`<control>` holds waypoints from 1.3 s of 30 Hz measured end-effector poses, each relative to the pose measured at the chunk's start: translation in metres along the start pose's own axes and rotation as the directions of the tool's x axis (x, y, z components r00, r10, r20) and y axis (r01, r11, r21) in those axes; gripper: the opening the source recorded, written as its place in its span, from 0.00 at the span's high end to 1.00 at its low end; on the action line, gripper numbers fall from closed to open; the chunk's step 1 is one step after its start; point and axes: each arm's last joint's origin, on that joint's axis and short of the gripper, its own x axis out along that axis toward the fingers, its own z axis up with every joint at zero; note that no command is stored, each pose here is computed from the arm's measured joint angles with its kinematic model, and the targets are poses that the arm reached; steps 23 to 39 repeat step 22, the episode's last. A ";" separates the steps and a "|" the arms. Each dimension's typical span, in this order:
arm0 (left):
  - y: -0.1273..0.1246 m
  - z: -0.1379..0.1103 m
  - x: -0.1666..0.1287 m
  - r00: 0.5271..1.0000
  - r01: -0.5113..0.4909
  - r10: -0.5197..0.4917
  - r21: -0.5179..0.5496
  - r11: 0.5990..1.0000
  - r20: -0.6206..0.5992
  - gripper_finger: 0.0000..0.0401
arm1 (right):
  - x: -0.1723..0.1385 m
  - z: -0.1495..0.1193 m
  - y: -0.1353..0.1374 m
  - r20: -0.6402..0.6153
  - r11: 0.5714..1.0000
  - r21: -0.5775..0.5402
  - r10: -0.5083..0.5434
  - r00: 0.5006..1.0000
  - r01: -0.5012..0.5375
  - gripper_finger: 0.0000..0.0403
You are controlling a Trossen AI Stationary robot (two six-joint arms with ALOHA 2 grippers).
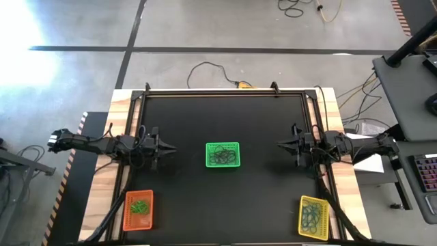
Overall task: Sort rubber bands into baskets
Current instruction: Return to Home Position
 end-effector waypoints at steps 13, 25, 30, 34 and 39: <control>0.000 0.000 0.000 1.000 0.000 0.000 0.000 1.000 0.000 0.91 | 0.000 0.000 0.000 0.000 1.000 0.000 0.000 1.000 0.000 0.98; 0.000 0.000 0.000 1.000 0.000 0.000 0.000 1.000 0.000 0.91 | 0.000 0.002 0.000 0.005 1.000 0.000 0.000 1.000 0.000 0.98; 0.000 0.000 0.000 1.000 0.000 0.000 0.000 1.000 0.000 0.91 | 0.000 0.002 0.000 0.005 1.000 0.000 0.000 1.000 0.000 0.98; 0.000 0.000 0.000 1.000 0.000 0.000 0.000 1.000 0.000 0.91 | 0.000 0.002 0.000 0.005 1.000 0.000 0.000 1.000 0.000 0.98; 0.000 0.000 0.000 1.000 0.000 0.000 0.000 1.000 0.000 0.91 | 0.000 0.002 0.000 0.005 1.000 0.000 0.000 1.000 0.000 0.98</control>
